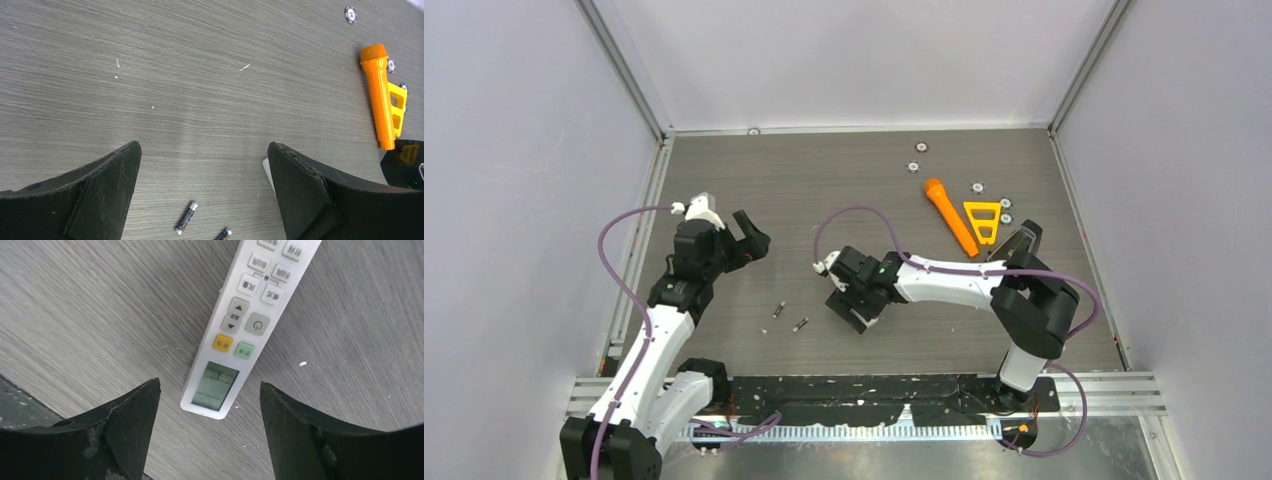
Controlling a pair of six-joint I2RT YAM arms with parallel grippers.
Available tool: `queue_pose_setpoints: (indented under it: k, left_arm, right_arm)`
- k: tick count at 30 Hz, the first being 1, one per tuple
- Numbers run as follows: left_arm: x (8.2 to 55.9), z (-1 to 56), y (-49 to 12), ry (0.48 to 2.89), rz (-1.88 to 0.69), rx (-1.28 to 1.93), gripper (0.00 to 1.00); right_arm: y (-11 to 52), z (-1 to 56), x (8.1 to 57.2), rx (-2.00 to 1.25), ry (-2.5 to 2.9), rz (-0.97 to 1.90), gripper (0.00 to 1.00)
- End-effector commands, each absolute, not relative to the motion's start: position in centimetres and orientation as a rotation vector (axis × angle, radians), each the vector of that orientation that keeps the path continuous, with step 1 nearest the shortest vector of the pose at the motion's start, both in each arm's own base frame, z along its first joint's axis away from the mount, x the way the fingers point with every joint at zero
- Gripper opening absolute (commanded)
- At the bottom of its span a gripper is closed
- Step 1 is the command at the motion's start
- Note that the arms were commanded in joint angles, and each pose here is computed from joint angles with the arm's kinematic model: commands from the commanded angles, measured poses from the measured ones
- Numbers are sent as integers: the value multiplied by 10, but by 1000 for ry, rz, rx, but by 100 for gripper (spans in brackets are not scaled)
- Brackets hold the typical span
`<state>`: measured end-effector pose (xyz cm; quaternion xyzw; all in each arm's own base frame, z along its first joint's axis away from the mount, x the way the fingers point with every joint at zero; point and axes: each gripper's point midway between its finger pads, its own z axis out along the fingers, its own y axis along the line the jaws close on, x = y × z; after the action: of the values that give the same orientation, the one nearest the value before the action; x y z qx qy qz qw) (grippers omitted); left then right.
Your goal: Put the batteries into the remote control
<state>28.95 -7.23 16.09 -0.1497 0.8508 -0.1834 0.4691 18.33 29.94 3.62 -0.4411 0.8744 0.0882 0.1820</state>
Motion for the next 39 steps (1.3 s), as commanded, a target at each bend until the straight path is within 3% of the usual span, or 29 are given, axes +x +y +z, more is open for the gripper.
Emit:
queue_pose_setpoints:
  k: [1, 6, 12, 19, 22, 29, 39]
  left_arm:
    - [297, 182, -68, 2028, -414, -343, 100]
    - [299, 186, -67, 2012, -404, -319, 100]
    - [301, 206, -77, 1941, -446, -193, 100]
    - [290, 235, -112, 1862, -583, 146, 100]
    - [284, 246, -122, 1835, -614, 263, 100]
    - [270, 296, -149, 1700, -773, 420, 100]
    - [187, 354, -197, 1466, -1193, 954, 100]
  right_arm:
    - [296, 20, 180, -1219, 2506, 241, 74]
    - [294, 11, 185, -1168, 2520, 199, 60]
    - [292, 17, 190, -1122, 2512, 173, 27]
    - [300, 68, 195, -1187, 2382, 260, 18]
    - [303, 94, 189, -1235, 2342, 362, 9]
    - [311, 174, 174, -1245, 2193, 674, 6]
    - [303, 239, 128, -1395, 2121, 994, 7]
